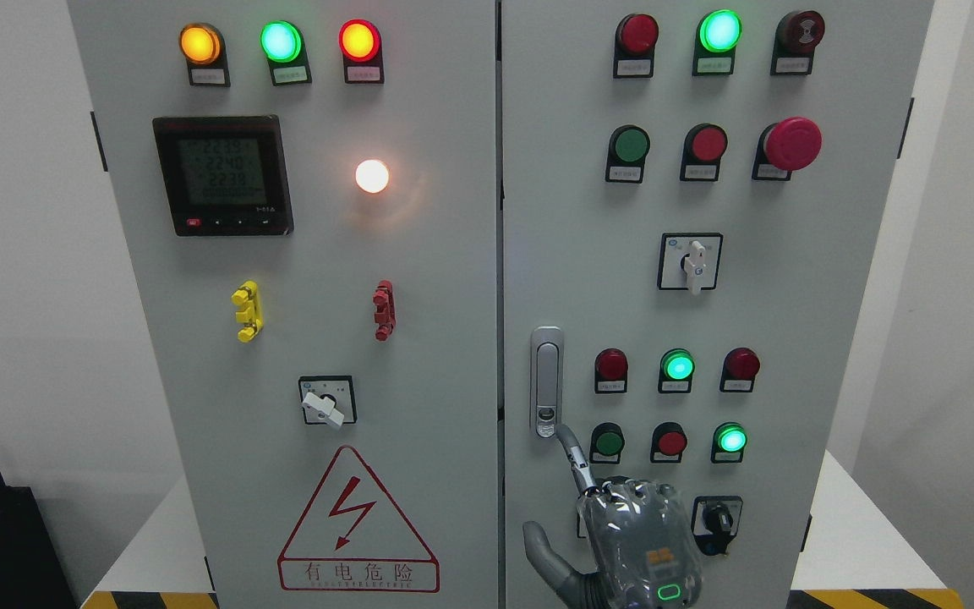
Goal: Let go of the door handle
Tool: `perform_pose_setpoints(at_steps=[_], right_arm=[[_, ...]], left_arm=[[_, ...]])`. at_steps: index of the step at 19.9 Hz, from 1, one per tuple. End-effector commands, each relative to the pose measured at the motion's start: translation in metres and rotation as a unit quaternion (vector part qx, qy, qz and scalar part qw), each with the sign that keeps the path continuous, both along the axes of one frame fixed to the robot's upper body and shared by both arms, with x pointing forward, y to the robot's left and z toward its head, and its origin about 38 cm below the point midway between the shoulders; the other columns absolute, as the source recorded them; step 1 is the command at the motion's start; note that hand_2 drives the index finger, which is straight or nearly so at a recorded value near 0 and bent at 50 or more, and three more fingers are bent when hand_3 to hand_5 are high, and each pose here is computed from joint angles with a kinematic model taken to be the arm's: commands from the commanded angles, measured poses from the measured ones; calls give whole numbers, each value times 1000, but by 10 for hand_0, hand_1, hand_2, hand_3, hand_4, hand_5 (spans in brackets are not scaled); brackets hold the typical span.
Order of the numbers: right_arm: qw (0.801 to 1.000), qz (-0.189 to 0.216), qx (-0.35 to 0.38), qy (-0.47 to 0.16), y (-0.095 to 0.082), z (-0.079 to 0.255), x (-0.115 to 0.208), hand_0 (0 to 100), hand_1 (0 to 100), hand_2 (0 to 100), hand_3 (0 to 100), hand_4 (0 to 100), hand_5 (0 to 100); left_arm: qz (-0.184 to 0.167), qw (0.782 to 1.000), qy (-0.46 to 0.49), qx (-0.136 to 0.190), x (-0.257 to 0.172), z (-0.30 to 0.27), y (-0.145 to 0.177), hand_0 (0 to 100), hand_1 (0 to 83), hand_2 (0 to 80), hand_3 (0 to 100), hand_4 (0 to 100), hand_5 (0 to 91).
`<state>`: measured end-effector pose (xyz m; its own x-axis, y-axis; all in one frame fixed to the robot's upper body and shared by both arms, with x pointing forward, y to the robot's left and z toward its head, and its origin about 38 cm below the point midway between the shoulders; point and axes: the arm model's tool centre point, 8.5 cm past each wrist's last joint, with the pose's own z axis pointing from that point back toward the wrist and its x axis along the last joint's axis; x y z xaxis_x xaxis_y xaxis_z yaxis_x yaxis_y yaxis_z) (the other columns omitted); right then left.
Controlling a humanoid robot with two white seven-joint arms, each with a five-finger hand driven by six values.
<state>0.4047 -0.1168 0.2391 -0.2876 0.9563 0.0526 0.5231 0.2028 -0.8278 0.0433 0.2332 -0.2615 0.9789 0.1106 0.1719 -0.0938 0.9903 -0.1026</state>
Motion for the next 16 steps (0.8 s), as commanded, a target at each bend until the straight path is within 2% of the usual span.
perform_pose_setpoints(at_steps=[1, 16], right_arm=[[1000, 2, -2, 20, 4, -11, 5, 390, 265, 0, 1000, 1000, 988], [1000, 5, -7, 23, 6, -5, 10, 417, 257, 0, 1000, 1000, 988]], left_arm=[[6, 1000, 9, 0, -6, 0, 0, 120, 389, 0, 0, 0, 0], [6, 1000, 9, 0, -6, 0, 0, 120, 389, 0, 0, 0, 0]])
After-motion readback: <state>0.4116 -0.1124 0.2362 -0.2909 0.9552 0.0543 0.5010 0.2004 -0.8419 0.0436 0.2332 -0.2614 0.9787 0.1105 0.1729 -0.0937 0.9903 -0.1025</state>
